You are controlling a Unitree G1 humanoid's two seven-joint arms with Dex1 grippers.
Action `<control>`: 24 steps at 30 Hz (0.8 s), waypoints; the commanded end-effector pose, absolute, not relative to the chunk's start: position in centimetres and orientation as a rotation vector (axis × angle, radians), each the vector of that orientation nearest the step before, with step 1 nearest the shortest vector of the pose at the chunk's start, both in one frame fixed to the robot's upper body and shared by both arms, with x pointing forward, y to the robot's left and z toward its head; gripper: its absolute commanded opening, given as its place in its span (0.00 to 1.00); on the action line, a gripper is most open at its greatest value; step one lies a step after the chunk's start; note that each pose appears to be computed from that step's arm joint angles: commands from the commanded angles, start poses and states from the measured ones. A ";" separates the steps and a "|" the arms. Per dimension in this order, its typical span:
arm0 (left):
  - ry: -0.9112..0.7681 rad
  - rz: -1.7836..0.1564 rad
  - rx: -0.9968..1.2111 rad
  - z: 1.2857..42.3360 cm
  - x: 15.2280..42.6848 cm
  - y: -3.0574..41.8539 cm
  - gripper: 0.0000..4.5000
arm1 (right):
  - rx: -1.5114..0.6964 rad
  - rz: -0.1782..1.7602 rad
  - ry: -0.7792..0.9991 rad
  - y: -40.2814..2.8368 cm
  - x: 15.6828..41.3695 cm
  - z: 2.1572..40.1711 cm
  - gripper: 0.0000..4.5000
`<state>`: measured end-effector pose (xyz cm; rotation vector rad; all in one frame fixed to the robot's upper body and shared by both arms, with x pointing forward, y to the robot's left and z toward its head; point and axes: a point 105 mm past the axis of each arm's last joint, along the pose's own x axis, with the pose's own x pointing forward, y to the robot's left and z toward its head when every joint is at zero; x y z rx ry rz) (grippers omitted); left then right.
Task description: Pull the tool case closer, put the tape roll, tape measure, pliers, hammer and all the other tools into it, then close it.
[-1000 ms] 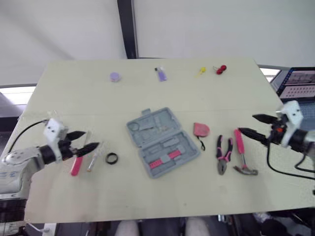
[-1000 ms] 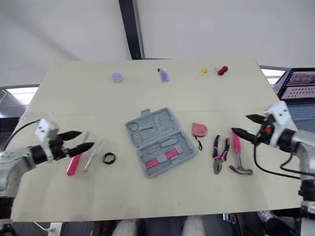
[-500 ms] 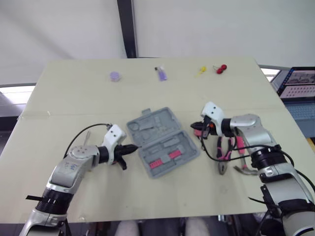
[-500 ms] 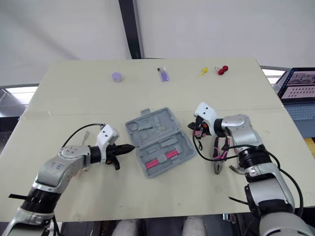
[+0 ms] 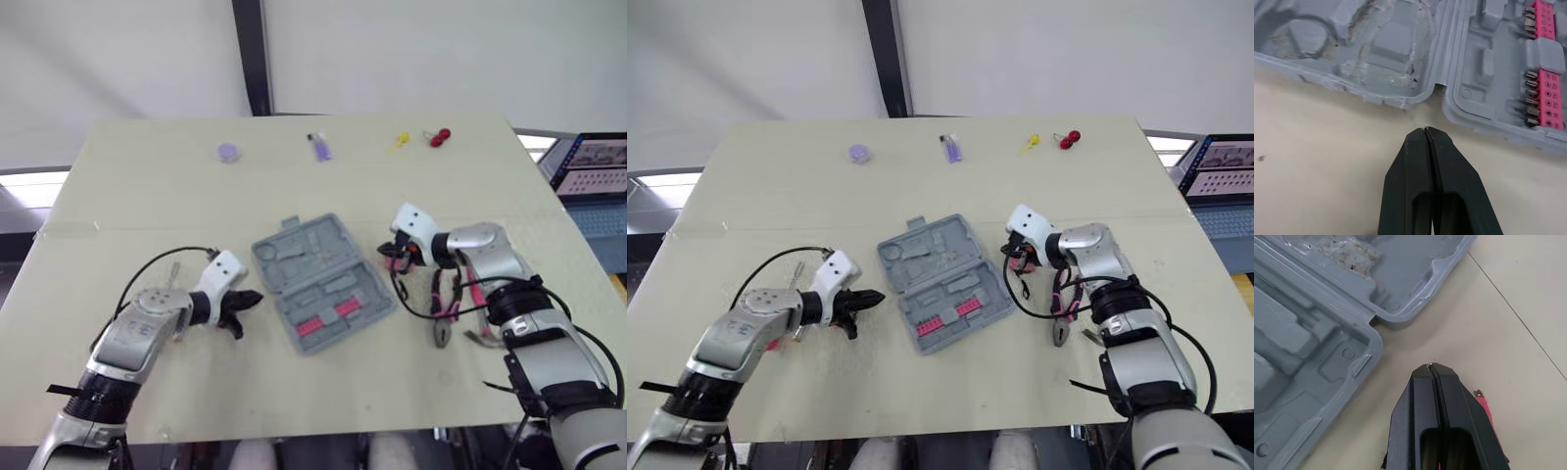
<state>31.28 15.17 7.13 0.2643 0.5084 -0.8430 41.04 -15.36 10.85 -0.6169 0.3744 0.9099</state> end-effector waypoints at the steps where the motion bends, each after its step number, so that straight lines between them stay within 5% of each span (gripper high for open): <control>1: 0.500 -0.847 0.294 7.0 31.5 14.6 0.01 | -0.643 0.897 0.331 -15.0 41.6 12.2 0.01; 24: 0.459 -0.838 0.315 6.5 32.9 13.4 0.01 | -0.656 1.025 0.351 -11.8 40.1 9.8 0.01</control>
